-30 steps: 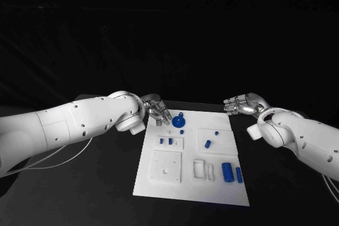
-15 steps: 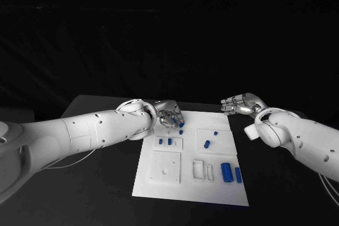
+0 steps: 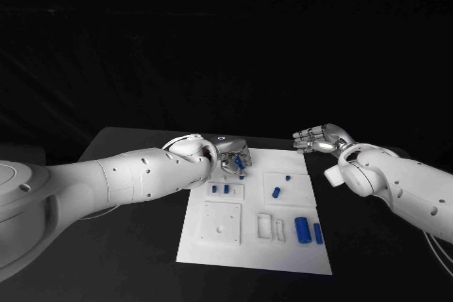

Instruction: Assemble the parts on the task board

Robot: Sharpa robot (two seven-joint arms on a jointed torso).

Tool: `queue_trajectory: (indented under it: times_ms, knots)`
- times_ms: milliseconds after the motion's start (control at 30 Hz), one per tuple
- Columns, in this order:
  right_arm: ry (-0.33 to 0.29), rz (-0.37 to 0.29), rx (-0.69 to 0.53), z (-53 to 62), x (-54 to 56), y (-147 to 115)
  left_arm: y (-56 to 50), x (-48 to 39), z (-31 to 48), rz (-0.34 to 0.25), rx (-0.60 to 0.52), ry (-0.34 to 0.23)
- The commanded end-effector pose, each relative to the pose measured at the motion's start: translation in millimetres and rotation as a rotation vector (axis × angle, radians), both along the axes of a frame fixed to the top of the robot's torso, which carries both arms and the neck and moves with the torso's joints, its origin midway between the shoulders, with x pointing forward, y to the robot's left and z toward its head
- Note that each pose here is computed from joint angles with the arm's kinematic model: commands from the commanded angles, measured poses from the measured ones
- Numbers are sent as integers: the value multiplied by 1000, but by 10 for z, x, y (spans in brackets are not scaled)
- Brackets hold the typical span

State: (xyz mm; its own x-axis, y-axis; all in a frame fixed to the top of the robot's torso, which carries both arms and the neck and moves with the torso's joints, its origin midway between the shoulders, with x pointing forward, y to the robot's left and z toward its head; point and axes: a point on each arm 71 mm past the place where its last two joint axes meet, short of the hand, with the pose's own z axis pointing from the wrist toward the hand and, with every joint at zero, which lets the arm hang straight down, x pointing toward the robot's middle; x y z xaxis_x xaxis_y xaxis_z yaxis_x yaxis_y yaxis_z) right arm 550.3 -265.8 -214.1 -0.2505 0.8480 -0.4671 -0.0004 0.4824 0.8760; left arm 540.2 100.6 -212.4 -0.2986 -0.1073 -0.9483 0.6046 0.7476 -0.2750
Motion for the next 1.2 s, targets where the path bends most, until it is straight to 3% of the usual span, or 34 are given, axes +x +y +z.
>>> queue_trajectory:
  times_ms: [33, 800, 1200]
  knots:
    - [-13, 16, -1, 11, -5, 22, -18, 0, -40, -28, 84, -20]
    - [-15, 21, 1, 20, -11, 45, -57, -6, -178, -27, 169, 11]
    - [-15, 22, 2, 19, -10, 53, -56, -9, -205, -26, 179, 19]
